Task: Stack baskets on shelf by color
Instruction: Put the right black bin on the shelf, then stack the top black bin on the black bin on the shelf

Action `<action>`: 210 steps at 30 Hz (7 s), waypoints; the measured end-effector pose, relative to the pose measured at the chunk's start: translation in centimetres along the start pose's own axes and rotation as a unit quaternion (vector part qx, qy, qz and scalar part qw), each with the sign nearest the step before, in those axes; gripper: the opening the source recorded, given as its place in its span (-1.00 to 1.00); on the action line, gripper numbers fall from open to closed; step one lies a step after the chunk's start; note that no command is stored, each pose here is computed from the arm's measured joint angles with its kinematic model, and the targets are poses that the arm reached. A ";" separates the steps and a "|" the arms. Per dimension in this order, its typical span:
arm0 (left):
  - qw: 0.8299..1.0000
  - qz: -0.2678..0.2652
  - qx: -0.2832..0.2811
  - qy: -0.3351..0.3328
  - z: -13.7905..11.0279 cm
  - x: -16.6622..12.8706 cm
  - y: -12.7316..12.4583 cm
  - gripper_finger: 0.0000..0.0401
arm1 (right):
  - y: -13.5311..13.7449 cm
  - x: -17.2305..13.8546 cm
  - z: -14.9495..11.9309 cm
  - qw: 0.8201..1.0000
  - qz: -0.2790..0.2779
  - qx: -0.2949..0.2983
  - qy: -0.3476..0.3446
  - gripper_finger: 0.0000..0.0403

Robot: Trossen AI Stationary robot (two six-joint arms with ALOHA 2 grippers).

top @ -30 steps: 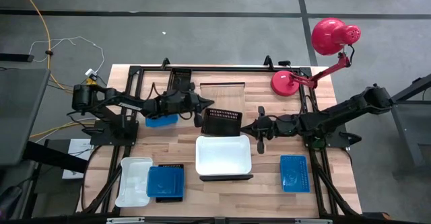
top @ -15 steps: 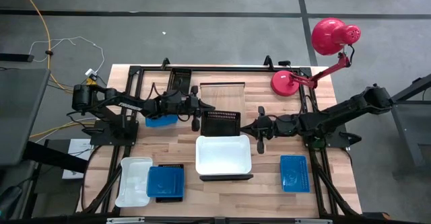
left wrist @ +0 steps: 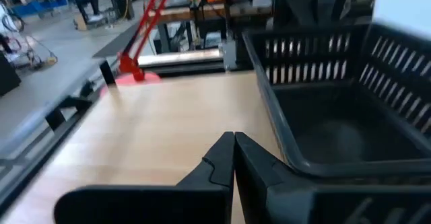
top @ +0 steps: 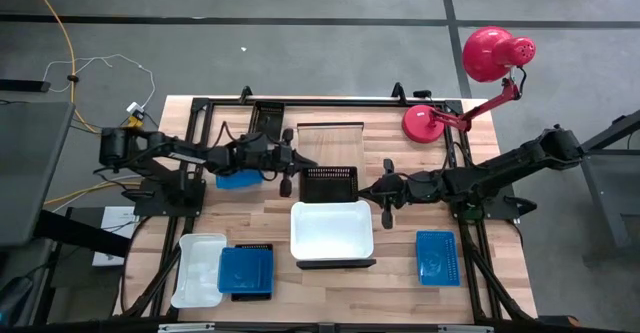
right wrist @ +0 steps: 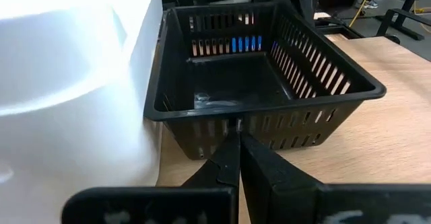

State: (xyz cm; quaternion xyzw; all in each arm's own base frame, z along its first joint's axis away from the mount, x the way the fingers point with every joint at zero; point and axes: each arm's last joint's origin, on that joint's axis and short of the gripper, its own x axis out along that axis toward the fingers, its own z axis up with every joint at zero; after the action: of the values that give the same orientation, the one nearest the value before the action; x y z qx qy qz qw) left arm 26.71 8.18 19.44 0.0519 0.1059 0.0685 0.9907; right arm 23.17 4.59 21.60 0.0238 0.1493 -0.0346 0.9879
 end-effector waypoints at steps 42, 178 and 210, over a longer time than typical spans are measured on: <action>0.994 0.053 -0.051 -0.078 6.8 -7.9 -1.9 -1.00 | -3.5 -3.0 -0.1 0.979 -0.155 -0.109 0.080 -1.00; 0.869 0.149 -0.369 0.295 12.8 10.2 -1.3 -1.00 | -10.2 -7.0 12.9 0.948 -0.198 0.247 -0.028 -1.00; 0.918 0.161 -0.114 0.345 7.7 -9.5 7.4 -0.25 | -10.2 -7.0 12.8 0.923 -0.206 0.322 -0.043 -1.00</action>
State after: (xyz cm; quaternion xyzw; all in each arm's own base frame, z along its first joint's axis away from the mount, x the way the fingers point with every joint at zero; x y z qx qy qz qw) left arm 18.23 13.40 29.72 -0.0717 0.4233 0.2521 0.8672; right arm 19.44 -5.89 35.56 0.3080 0.0888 -0.2845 0.9035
